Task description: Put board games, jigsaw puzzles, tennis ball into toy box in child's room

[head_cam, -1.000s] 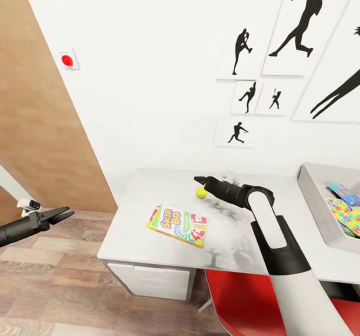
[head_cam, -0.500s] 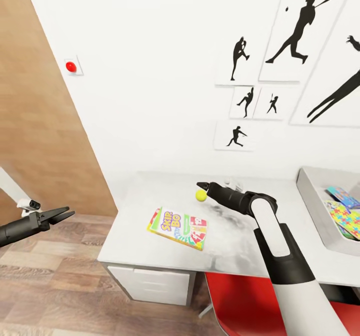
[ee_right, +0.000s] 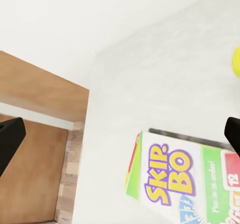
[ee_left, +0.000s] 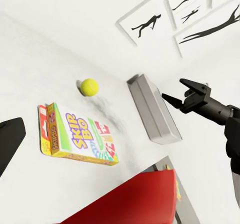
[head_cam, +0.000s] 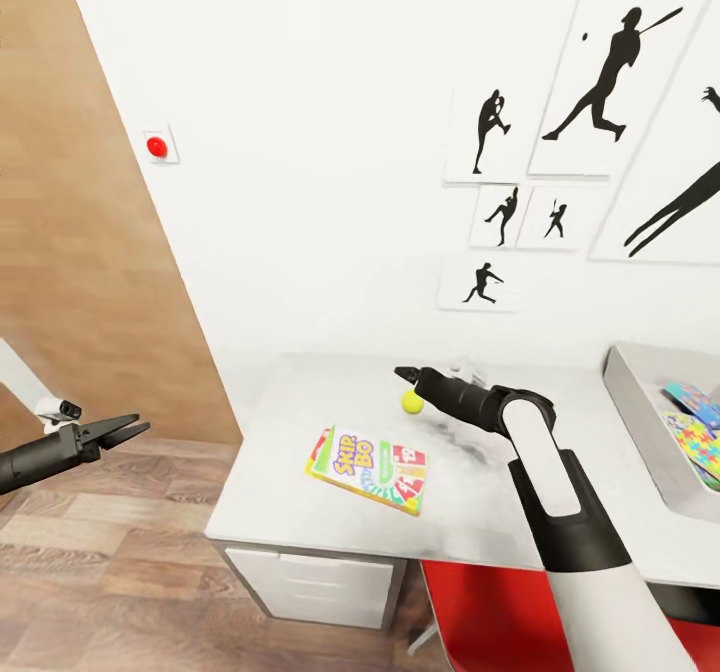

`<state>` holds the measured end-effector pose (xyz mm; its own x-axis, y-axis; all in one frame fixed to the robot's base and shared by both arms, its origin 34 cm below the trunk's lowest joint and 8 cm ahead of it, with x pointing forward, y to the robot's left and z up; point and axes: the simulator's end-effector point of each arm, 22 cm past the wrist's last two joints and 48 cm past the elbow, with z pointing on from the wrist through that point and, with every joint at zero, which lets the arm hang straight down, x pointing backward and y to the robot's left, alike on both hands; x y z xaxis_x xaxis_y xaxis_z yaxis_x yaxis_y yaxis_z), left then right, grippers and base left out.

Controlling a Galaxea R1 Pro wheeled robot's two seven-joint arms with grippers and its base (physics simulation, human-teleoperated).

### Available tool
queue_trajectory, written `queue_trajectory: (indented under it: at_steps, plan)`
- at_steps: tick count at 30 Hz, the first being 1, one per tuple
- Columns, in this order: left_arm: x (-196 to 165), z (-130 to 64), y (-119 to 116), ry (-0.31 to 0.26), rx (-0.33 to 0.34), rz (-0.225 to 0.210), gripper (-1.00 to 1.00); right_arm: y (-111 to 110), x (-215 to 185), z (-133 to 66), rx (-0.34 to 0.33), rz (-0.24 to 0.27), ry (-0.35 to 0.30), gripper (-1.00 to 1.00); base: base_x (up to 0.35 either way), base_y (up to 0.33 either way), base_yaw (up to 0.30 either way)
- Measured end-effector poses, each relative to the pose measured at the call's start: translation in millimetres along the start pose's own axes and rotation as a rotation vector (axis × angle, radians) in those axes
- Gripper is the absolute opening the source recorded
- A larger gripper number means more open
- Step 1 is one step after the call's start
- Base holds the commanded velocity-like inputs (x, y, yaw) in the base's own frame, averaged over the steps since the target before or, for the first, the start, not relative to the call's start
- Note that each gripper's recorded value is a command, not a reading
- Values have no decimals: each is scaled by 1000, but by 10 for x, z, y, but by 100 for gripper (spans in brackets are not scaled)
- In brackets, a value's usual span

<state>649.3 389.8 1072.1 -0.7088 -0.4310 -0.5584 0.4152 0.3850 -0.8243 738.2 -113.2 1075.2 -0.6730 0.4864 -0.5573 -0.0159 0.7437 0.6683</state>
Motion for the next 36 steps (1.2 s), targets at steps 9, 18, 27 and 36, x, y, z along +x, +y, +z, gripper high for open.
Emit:
queue_trajectory:
  at_steps: [9,18,27,36]
  plan:
    - [-38,-18,-69,-5,5,13,100,31,-28,-59,-3,-1,-10,100,110,99,0]
    - [-77,-35,-139,-11,11,25,100,3,-134,-138,4,10,-33,100,116,110,0]
    - [-112,-50,-209,-17,17,37,100,-118,-215,-201,28,20,-43,100,20,16,0]
    - [-147,-66,-282,-23,24,49,100,-190,-284,-273,55,13,-54,100,3,3,0]
